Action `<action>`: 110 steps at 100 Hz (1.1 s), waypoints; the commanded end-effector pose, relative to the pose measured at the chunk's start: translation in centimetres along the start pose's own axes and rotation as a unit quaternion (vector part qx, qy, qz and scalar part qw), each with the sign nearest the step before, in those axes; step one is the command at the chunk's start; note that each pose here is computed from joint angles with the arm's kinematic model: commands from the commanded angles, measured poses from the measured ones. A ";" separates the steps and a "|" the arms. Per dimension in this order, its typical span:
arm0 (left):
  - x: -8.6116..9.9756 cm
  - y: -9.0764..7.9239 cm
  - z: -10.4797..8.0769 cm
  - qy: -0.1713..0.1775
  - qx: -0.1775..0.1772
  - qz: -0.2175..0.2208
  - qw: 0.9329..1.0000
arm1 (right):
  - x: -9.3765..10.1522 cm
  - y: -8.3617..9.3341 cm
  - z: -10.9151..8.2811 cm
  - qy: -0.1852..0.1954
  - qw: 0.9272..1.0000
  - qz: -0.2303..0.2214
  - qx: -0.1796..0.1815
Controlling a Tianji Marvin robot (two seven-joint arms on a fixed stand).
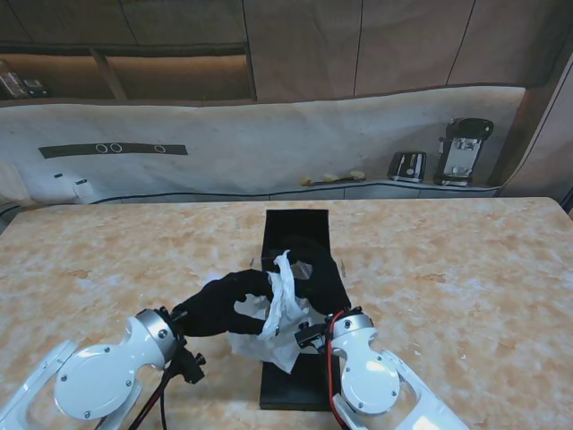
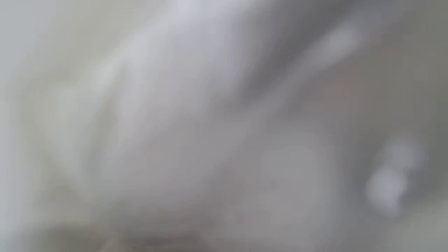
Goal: Pack mini donuts into a plastic bag, tie the opening and put the bag into the gift box
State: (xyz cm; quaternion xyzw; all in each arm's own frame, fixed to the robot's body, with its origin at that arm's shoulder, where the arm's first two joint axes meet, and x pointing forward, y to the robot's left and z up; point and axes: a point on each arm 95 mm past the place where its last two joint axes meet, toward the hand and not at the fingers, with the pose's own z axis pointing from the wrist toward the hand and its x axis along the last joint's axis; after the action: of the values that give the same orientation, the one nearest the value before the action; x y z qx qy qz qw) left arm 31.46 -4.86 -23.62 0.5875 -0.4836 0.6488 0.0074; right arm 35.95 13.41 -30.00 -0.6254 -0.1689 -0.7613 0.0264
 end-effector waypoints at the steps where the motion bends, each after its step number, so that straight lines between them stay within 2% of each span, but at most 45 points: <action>1: 0.5 0.5 0.1 0.002 -0.005 -0.003 1.000 | -0.1 -0.7 -0.1 0.000 1.000 0.000 0.007; 19: 0.7 1.2 0.6 -0.021 0.003 -0.012 1.000 | -0.3 -1.1 -0.1 0.004 1.000 -0.011 0.010; 38: 1.0 1.8 1.0 -0.043 0.028 -0.018 0.999 | -0.4 -1.3 -0.1 0.003 1.000 -0.014 0.008; 58: 1.4 2.4 1.5 -0.064 0.081 0.009 0.995 | -0.5 -1.4 0.0 0.008 1.000 -0.027 0.006; 68: 1.7 2.7 1.7 -0.071 0.101 -0.001 0.992 | -0.5 -1.5 0.0 0.008 0.999 -0.031 0.005; 98: 1.8 2.9 1.7 -0.080 0.101 -0.039 0.991 | -0.6 -1.9 0.1 0.004 0.999 -0.038 0.003; 110: 2.2 3.0 1.7 -0.082 0.106 -0.041 0.990 | -0.6 -2.1 0.1 0.003 0.999 -0.040 0.001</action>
State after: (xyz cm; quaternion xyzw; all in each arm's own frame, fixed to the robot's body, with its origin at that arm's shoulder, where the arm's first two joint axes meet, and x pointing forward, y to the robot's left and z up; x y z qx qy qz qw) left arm 30.50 -8.32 -24.95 0.6620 -0.3889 0.6373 -0.0659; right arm 36.45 14.22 -30.50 -0.6109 -0.1882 -0.7689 -0.0149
